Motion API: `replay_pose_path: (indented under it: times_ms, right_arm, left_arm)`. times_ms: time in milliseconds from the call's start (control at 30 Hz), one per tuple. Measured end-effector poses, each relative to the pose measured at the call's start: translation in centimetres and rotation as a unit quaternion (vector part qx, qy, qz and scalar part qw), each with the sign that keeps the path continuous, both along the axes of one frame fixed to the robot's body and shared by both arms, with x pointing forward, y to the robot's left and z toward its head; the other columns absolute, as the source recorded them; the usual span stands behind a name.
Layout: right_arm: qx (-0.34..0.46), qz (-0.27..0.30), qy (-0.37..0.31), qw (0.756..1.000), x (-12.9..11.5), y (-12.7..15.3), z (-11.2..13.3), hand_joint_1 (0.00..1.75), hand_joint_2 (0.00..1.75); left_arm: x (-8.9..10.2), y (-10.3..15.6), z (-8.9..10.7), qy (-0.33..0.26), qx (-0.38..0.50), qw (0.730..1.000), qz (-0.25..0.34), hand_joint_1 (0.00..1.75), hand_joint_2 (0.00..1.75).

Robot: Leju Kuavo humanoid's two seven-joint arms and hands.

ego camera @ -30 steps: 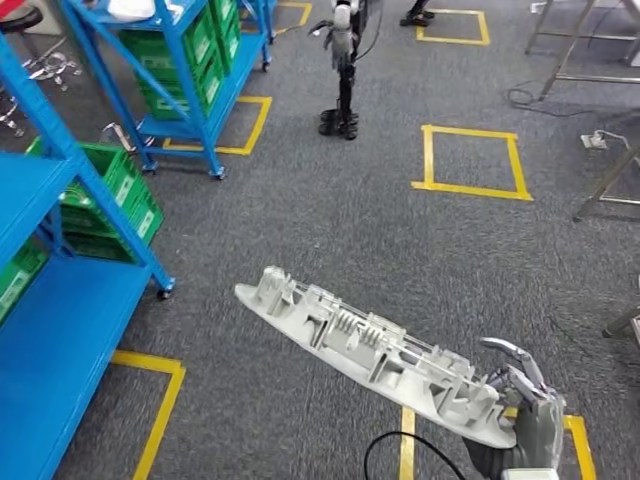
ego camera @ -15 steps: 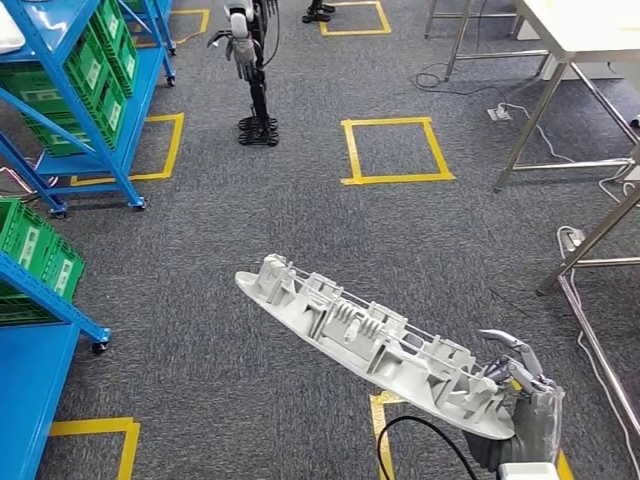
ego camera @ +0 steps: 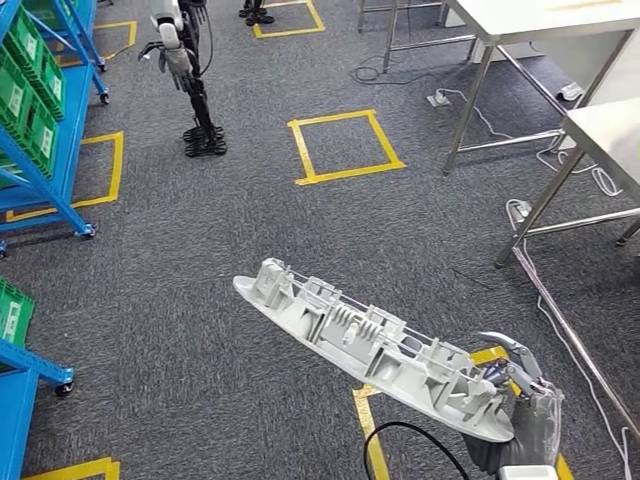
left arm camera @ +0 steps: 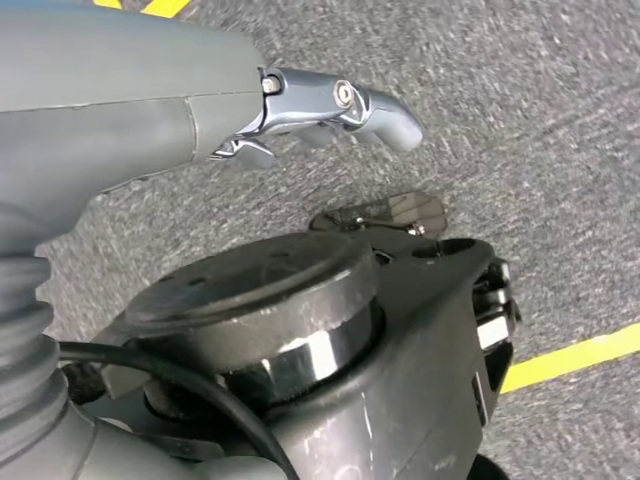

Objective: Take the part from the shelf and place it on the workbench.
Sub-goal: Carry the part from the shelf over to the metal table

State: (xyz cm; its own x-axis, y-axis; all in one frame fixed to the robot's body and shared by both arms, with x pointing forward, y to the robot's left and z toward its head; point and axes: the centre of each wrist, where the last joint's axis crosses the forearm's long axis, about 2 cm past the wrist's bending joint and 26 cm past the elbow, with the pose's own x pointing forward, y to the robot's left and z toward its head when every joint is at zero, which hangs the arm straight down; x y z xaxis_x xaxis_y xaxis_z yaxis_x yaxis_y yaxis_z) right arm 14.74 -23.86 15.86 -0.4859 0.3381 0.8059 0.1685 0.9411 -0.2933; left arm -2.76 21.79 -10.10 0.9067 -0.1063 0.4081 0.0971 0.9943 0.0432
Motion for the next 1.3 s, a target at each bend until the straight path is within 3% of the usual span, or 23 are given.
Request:
replay_pose_path:
  times_ms: [1300]
  right_arm:
    - [0.002,-0.001,-0.012,1.0,0.13,-0.14,0.13,1.75,1.75]
  left_arm:
    - [0.03,0.36,-0.11,-0.001,0.007,1.0,-0.015,0.0,1.75]
